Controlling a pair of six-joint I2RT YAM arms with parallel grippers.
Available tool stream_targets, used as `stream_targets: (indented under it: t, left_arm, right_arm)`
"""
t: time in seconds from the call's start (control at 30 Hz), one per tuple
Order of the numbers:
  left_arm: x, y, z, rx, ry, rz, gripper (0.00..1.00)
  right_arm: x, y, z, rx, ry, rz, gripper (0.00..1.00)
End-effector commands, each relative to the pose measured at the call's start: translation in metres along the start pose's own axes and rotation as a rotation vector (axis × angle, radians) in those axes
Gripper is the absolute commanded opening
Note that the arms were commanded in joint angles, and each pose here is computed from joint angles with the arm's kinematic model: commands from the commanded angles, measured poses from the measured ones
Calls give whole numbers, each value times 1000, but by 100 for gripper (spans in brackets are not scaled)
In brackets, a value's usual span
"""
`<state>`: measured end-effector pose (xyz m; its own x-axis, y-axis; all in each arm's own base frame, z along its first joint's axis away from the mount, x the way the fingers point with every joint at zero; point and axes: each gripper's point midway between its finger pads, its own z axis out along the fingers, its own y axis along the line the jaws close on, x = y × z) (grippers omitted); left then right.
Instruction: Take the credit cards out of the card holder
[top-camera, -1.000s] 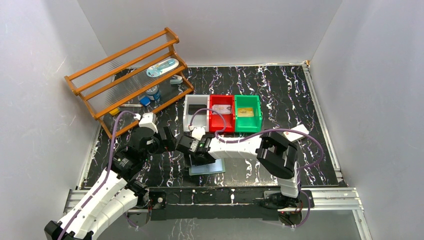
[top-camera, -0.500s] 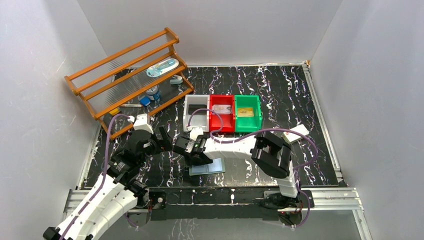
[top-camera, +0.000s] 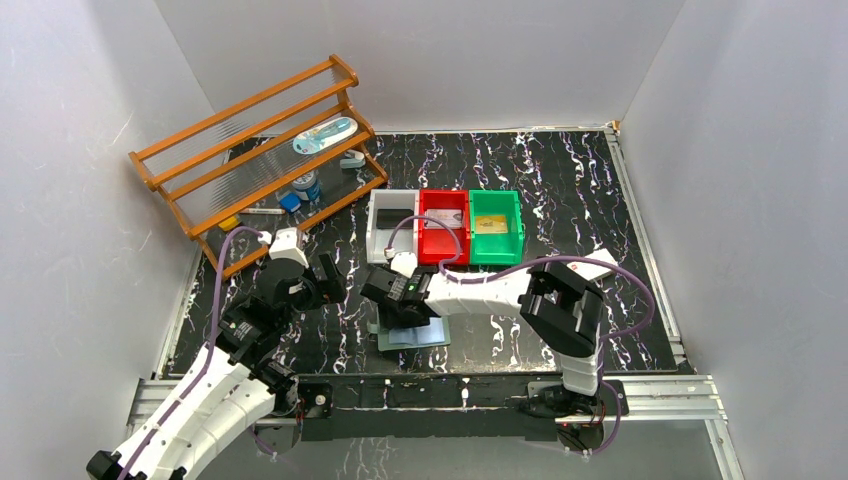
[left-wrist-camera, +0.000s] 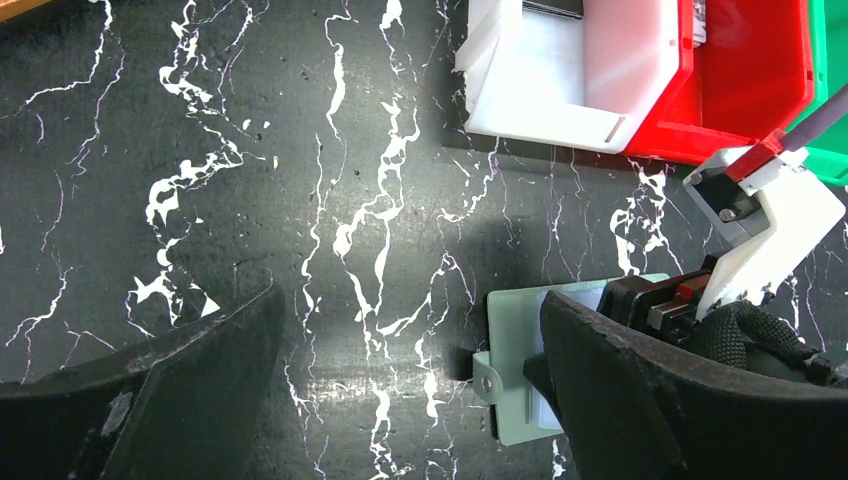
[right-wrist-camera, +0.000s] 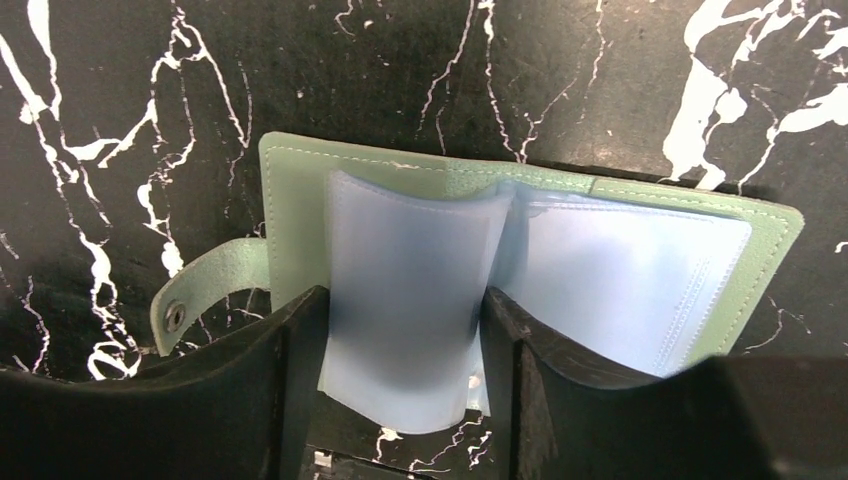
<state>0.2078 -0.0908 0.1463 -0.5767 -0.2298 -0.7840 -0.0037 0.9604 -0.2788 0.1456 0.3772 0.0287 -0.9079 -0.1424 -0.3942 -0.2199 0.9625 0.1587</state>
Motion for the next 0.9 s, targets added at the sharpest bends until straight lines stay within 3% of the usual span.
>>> stream_targets:
  t: [0.0,0.23,0.47,0.7,0.87]
  left_arm:
    - [-3,-3,-2,13,2,-6,98]
    - [2,-6,3,18,22,-3,98]
    - [7,-10,13,13,99,68,98]
    - [-16,-15,15,4,56,117,98]
    - [-61,-26,13,12,-11,230,98]
  right_arm:
    - [-9,7,-10,-15,-6,-29,69]
    - [-63,6,-66,-20,-192,-85,87]
    - [-99,-65,-94,164,-336,-16,98]
    - [-141,-92,-136,131,-563,-38,98]
    - [-171,-93,-187,33,-783,-119,98]
